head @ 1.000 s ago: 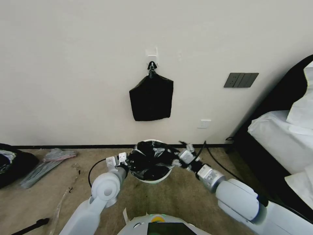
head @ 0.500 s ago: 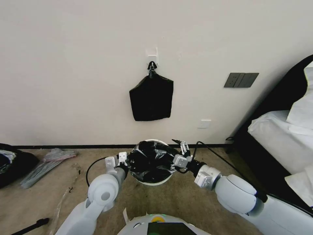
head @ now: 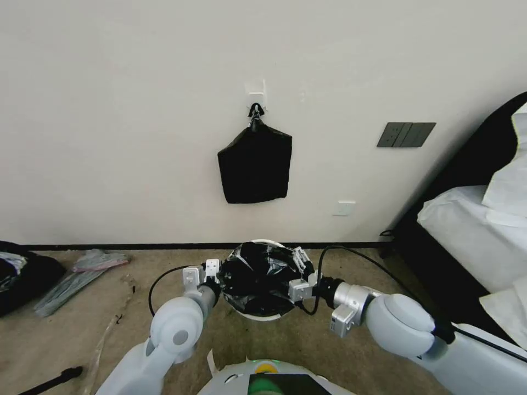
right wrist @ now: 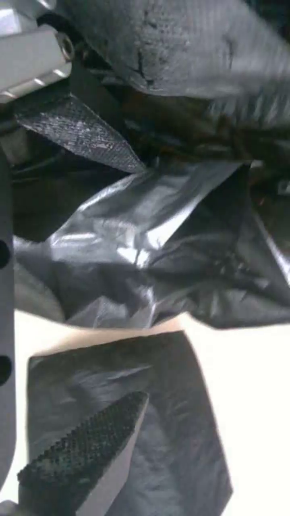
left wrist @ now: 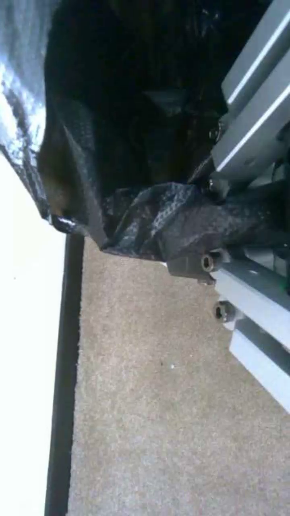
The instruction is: Place a trash bag onto the trash bin.
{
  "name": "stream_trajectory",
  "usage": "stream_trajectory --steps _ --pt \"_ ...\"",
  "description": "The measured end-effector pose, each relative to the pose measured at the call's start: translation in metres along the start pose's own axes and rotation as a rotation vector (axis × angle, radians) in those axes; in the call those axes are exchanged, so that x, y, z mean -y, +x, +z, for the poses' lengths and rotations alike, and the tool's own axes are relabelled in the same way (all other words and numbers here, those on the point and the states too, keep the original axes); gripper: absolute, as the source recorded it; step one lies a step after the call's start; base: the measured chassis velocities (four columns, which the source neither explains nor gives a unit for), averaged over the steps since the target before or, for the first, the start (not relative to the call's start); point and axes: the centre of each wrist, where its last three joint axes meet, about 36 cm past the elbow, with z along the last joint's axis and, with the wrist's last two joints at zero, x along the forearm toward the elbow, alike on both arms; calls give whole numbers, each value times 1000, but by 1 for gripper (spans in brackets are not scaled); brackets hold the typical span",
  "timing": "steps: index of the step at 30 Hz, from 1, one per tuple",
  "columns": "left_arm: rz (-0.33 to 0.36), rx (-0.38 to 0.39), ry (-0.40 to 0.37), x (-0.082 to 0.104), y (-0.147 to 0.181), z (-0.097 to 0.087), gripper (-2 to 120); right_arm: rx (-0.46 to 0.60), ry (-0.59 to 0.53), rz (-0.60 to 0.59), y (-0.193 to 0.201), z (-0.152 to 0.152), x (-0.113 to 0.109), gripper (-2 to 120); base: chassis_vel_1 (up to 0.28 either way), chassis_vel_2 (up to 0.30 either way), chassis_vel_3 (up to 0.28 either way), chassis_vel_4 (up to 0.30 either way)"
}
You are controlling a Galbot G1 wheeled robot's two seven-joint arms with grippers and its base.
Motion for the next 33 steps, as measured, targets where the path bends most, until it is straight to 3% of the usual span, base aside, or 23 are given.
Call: stream_trajectory --steps 7,13,16,17,18,21,33 --pt "6 -9 -18 2 7 5 1 40 15 -40 -10 7 -7 98 0 0 0 0" --pt "8 -19 -29 3 13 8 1 64 35 -58 -24 12 -13 76 0 0 0 0" --pt "8 -19 -30 3 13 8 1 65 36 -58 -24 13 -13 75 0 0 0 0" --pt "9 -20 -32 3 15 9 1 76 46 -61 -26 14 -14 63 0 0 0 0" --pt "9 -20 -32 3 15 9 1 76 46 -61 -26 14 -14 63 0 0 0 0" --pt "9 -20 -33 2 16 9 1 90 48 -63 -27 14 -16 44 0 0 0 0" --pt "18 -7 -49 1 20 9 1 94 8 -77 -26 18 -17 3 0 0 0 0"
